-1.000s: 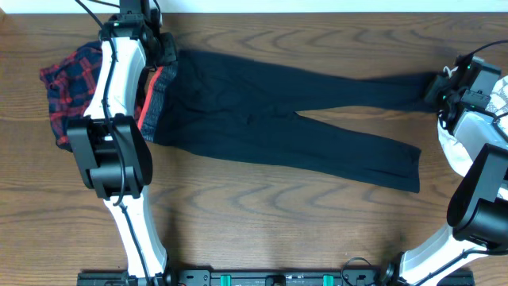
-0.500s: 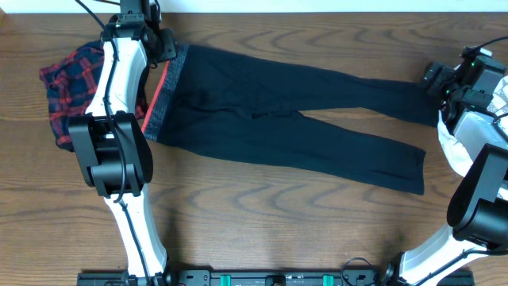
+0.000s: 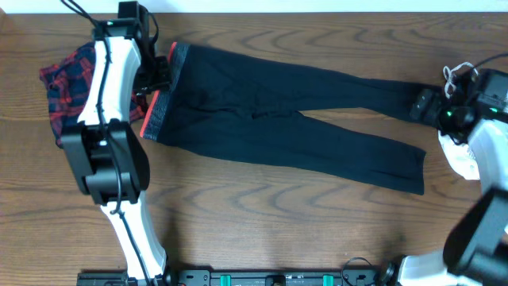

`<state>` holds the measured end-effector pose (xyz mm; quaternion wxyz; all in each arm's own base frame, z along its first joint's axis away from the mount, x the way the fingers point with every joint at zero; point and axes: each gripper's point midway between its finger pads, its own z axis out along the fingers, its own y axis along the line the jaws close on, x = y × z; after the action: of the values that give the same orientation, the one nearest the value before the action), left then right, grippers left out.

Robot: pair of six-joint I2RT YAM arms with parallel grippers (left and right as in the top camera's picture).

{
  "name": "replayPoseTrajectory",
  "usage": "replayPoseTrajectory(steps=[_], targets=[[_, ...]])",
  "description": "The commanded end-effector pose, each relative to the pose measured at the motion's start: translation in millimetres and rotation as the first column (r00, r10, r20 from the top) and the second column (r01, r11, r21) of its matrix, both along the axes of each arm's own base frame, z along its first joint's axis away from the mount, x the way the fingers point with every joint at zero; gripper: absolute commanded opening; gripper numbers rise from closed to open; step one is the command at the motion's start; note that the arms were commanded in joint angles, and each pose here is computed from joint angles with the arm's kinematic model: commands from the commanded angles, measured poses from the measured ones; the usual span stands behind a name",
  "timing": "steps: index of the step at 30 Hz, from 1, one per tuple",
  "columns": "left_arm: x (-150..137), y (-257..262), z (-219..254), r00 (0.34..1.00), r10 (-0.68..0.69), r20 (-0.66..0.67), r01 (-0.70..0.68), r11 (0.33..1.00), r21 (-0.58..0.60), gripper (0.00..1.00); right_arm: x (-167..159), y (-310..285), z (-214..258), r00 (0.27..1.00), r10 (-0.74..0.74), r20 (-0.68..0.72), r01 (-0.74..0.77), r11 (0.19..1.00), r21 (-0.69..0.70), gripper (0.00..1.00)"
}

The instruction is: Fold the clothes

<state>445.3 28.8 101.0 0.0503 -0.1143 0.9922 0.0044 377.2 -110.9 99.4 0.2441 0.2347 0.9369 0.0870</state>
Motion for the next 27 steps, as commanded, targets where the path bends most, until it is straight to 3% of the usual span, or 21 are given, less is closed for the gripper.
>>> replayPoseTrajectory(steps=[1, 4, 7, 19, 22, 27], targets=[[-29, 6, 23, 0.997, 0.039, -0.062, -0.037, 0.999, 0.029, 0.37, -29, 9, 21, 0.999, -0.013, -0.046, 0.014, 1.0, 0.017, 0.99], [-47, 6, 18, 0.99, 0.03, -0.136, -0.026, 0.999, 0.029, 0.37, -69, 11, 13, 0.973, -0.101, -0.205, 0.107, 0.994, 0.018, 0.99], [-51, 19, 12, 0.987, 0.049, -0.155, -0.033, 0.994, 0.104, 0.37, -85, 17, 4, 0.954, -0.108, -0.279, 0.123, 0.992, 0.038, 0.99], [-95, 41, -52, 0.95, 0.085, -0.3, -0.051, 0.991, 0.121, 0.38, -110, 11, -40, 0.928, -0.174, -0.33, 0.201, 0.978, 0.05, 0.99], [-87, 44, -65, 0.964, 0.003, -0.267, 0.021, 0.996, 0.086, 0.38, -114, 13, -46, 0.925, -0.174, -0.337, 0.202, 0.978, 0.051, 0.99], [-66, 19, -71, 0.96, -0.237, -0.148, 0.222, 0.969, -0.108, 0.38, -113, 12, -47, 0.928, -0.171, -0.332, 0.198, 0.979, 0.05, 0.99]])
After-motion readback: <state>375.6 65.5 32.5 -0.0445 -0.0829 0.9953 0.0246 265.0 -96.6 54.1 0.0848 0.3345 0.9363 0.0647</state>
